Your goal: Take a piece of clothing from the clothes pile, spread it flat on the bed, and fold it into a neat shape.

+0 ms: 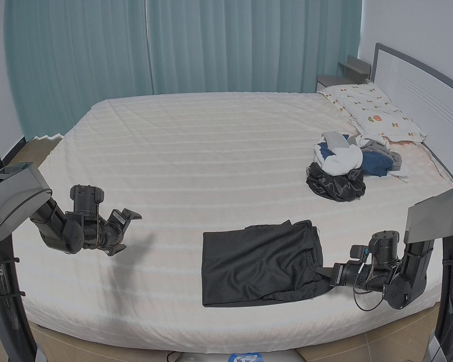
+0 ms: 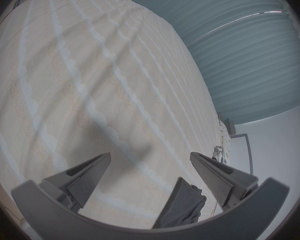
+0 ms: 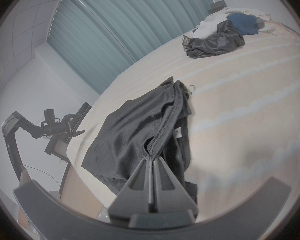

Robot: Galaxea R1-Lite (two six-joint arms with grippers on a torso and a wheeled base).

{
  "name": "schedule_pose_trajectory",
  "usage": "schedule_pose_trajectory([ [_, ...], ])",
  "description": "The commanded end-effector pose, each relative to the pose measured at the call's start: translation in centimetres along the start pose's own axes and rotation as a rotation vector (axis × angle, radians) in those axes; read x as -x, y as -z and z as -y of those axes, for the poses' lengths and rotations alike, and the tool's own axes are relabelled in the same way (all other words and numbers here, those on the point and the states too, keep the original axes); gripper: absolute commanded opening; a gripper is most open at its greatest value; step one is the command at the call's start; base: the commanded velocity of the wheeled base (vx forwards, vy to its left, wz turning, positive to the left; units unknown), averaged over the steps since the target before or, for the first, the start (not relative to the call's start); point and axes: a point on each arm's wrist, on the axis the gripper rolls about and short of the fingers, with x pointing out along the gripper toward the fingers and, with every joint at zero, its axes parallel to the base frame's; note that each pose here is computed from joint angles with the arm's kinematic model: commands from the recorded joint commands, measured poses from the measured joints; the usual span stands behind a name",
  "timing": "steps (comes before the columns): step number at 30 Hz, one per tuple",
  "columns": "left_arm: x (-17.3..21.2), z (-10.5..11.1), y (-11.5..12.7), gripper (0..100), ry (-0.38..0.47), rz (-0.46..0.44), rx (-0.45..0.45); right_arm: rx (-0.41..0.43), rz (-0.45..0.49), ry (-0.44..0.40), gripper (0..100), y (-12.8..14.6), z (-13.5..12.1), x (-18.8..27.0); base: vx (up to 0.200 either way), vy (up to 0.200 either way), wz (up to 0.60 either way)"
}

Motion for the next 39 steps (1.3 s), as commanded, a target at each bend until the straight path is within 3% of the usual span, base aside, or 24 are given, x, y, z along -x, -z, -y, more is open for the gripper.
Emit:
schedule_pose_trajectory([
  [1,0.0,0.0,0.0,100,-0.001,0.0,0.001,-0.007,0.004,0.015,0,0.4,0.4,0.9,0.0,0.0,0.0],
  [9,0.0,0.0,0.0,100,0.0,0.0,0.0,-0.012,0.034,0.037,0,0.9,0.8,2.9,0.0,0.0,0.0],
  [26,0.0,0.0,0.0,100,-0.002,0.001,0.001,-0.032,-0.04,0.082,0,2.6,1.7,5.1,0.0,0.0,0.0],
  [27,0.0,0.0,0.0,100,-0.002,0.001,0.001,-0.034,-0.04,0.089,100,2.6,1.9,5.2,0.0,0.0,0.0],
  [31,0.0,0.0,0.0,100,-0.005,0.01,0.0,-0.015,-0.036,0.091,100,2.6,2.1,5.1,0.0,0.0,0.0],
  [35,0.0,0.0,0.0,100,-0.007,0.012,0.0,-0.007,0.067,0.071,100,0.3,1.9,5.3,0.0,0.0,0.0],
  [39,-0.1,-0.1,0.0,100,-0.007,0.01,0.001,-0.057,0.179,0.007,100,-2.5,1.5,3.9,0.0,0.0,0.0],
])
